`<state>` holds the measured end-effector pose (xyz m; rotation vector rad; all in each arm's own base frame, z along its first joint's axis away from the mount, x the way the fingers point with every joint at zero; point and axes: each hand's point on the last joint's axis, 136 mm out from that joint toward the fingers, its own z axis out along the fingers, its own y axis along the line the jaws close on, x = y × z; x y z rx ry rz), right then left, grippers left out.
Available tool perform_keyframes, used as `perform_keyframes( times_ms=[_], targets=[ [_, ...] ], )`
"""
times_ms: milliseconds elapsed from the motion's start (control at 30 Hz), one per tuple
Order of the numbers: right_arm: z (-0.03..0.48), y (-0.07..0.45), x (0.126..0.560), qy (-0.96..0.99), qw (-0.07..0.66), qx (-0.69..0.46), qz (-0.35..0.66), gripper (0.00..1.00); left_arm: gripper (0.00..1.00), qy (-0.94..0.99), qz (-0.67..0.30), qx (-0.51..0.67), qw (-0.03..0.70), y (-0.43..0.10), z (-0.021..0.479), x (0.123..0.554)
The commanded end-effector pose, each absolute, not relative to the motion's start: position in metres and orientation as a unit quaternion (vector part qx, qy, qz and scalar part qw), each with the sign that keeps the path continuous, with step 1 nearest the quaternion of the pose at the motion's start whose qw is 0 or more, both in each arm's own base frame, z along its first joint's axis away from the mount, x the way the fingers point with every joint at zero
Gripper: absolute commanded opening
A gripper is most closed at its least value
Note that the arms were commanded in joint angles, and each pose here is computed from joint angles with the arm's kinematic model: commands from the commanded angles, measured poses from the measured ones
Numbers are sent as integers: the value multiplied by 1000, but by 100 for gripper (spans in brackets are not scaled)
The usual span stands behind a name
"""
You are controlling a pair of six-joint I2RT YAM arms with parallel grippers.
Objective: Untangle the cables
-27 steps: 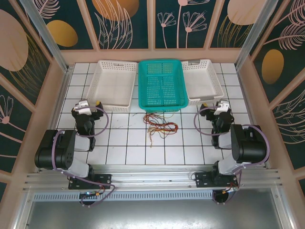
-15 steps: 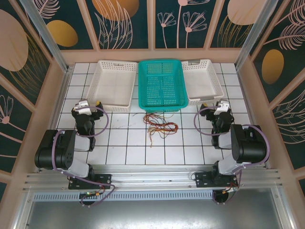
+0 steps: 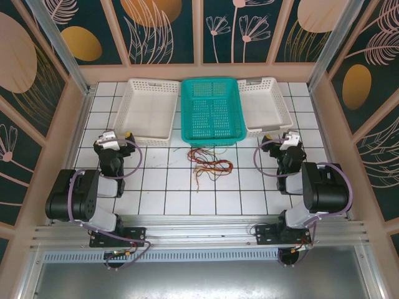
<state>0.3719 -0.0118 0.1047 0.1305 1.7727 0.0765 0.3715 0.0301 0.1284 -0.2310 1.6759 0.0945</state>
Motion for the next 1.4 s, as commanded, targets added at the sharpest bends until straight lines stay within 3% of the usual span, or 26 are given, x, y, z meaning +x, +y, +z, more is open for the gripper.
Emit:
perform_keyframes(
  times_ms=[0,400,700,900,1033,1200,1367],
  targets=[
    [121,-9,378,755,653,49,34,99,99,729,44,-104,675,32,137,372],
    [129,-5,381,762,646,42,24,99,99,729,43,-104,675,32,137,372],
    [188,6,366,733,678,43,29,99,99,729,44,-105,675,32,137,372],
    [253,53,351,704,704,-33,90,99,99,729,43,-104,675,32,137,372],
    [288,48,337,681,715,39,153,99,99,729,43,-104,675,32,137,372],
    [298,40,329,682,686,124,222,99,99,729,43,-104,675,32,137,372],
    [295,63,323,679,680,76,266,99,99,729,43,-105,675,32,137,372]
  ],
)
